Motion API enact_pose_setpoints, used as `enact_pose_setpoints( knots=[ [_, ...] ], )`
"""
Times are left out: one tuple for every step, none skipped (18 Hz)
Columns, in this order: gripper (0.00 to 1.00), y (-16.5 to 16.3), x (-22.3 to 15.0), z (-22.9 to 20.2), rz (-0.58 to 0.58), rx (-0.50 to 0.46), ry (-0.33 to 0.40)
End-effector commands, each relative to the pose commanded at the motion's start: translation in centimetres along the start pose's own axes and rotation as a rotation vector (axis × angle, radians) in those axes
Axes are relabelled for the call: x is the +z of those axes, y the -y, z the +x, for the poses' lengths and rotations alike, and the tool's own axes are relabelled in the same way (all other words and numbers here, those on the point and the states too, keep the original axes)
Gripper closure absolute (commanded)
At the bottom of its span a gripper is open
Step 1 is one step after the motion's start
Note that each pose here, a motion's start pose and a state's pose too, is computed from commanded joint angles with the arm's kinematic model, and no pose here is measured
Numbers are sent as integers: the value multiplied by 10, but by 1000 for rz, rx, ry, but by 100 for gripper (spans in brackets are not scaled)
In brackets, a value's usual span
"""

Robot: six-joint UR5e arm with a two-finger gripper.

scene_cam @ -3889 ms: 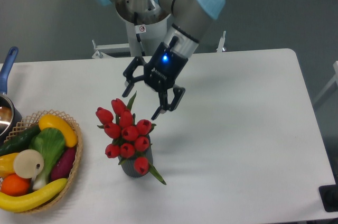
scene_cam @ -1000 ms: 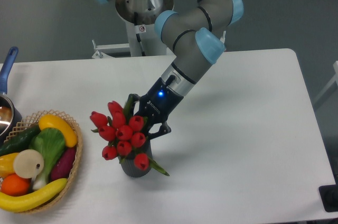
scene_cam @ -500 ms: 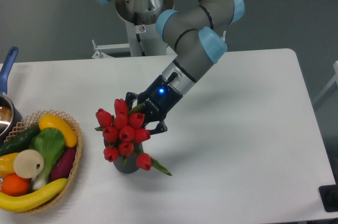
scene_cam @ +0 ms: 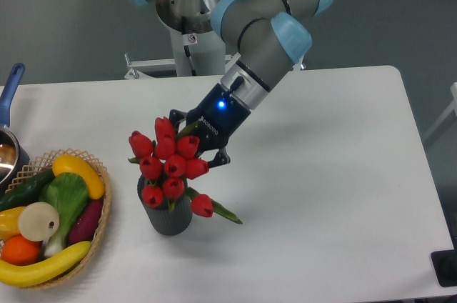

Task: Pick up the flowers from the vase
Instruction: 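Lift the grasped tulips up out of the grey vase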

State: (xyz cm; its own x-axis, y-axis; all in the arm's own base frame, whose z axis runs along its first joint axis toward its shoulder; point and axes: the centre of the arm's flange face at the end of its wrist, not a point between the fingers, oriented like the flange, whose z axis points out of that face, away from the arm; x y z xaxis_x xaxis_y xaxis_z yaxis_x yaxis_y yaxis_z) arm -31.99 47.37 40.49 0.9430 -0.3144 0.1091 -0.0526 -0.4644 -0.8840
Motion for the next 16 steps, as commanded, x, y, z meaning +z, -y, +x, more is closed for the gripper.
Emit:
enact_pose_setpoints(
  knots=[
    [76, 6, -4, 4, 2, 4, 7],
    [76, 13, -11, 8, 7, 10, 17],
    [76, 19, -14, 13, 11, 8, 23],
    [76, 23, -18, 16, 13, 13, 28],
    [76, 26, -21, 18, 15, 18, 34],
    [76, 27, -22, 19, 17, 19, 35],
    [76, 29, -24, 19, 19, 22, 38],
    [76, 35, -27, 21, 24, 31, 43],
    [76, 39, -29, 22, 26, 31, 45],
    [76, 43, -30, 22, 30, 27, 48],
    [76, 49, -34, 20, 35, 27, 55],
    [76, 56, -37, 20, 39, 24, 61],
    [76, 65, -40, 19, 45, 21, 67],
    [76, 72, -43, 19, 49, 24, 71],
    [76, 78, -45, 19, 53, 32, 76],
    [76, 80, -46, 18, 54, 37, 79]
  ],
)
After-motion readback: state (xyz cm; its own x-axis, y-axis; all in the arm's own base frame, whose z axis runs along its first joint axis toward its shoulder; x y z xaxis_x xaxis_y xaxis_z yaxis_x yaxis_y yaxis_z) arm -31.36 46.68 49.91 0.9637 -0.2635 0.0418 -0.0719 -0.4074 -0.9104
